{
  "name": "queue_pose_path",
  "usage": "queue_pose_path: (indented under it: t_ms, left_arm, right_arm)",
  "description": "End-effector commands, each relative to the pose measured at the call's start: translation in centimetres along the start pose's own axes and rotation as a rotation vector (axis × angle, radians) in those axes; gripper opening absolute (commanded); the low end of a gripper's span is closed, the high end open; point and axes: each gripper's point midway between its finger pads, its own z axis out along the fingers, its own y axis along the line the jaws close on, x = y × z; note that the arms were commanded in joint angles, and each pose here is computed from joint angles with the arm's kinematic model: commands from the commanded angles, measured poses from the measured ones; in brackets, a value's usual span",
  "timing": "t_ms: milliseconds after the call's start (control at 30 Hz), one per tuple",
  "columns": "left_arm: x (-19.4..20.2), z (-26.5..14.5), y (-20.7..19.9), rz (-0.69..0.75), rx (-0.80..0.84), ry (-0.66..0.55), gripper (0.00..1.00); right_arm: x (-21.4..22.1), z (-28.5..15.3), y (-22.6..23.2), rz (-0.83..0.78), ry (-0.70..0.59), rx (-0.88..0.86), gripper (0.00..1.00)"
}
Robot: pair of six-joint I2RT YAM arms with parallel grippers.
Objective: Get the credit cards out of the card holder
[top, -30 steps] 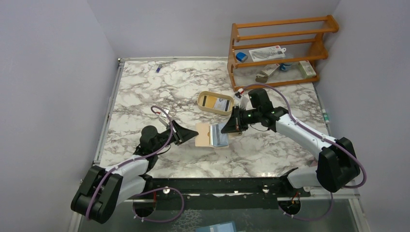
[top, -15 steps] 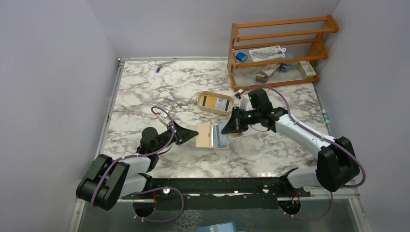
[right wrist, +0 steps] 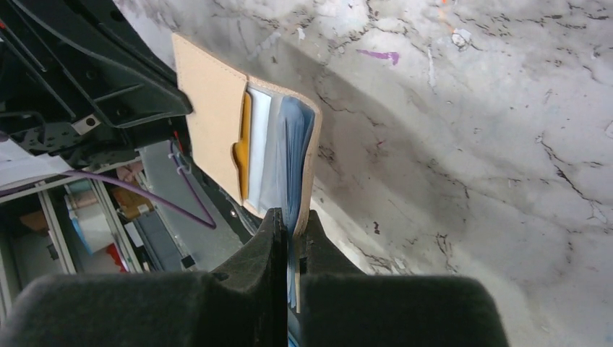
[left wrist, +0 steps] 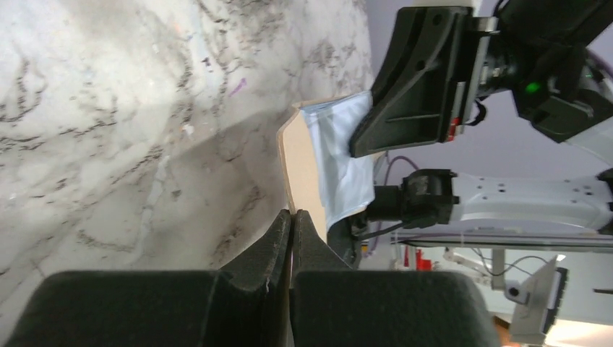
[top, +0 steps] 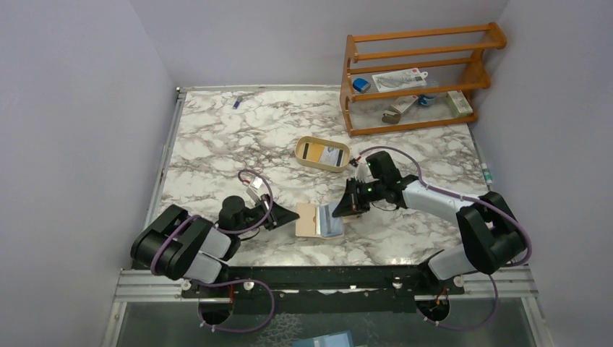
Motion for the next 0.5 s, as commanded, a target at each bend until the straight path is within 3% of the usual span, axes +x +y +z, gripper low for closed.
queue_pose_path:
  t_ms: [0, 167, 267, 433, 467]
  left_arm:
    - [1.2, 0.6, 2.8, 0.101, -0.078, 0.006, 0.0]
    - [1.8, 1.6, 3.2, 0.093, -0.021, -0.005, 0.0]
    - [3.4, 2.6, 6.4, 0.004, -0.074, 0.057, 0.0]
    - [2.9, 4.0, 6.1, 0.069, -0.059, 0.027, 0.0]
    - [2.6, 4.1, 5.8, 0.075, -0.05, 0.014, 0.0]
  right_arm:
    - [-0.9, 0.6, -0.3, -0.034, -0.043, -0.026, 0.01]
    - [-1.5, 1.5, -1.3, -0.041, -0.057, -0.005, 0.01]
    - [-1.7, 2.1, -2.4, -0.041, -0.062, 0.027, 0.01]
    - [-1.8, 2.6, -3.0, -0.055, -0.064, 0.032, 0.01]
    - [-1.9, 2.6, -3.0, -0.059, -0.067, 0.034, 0.05]
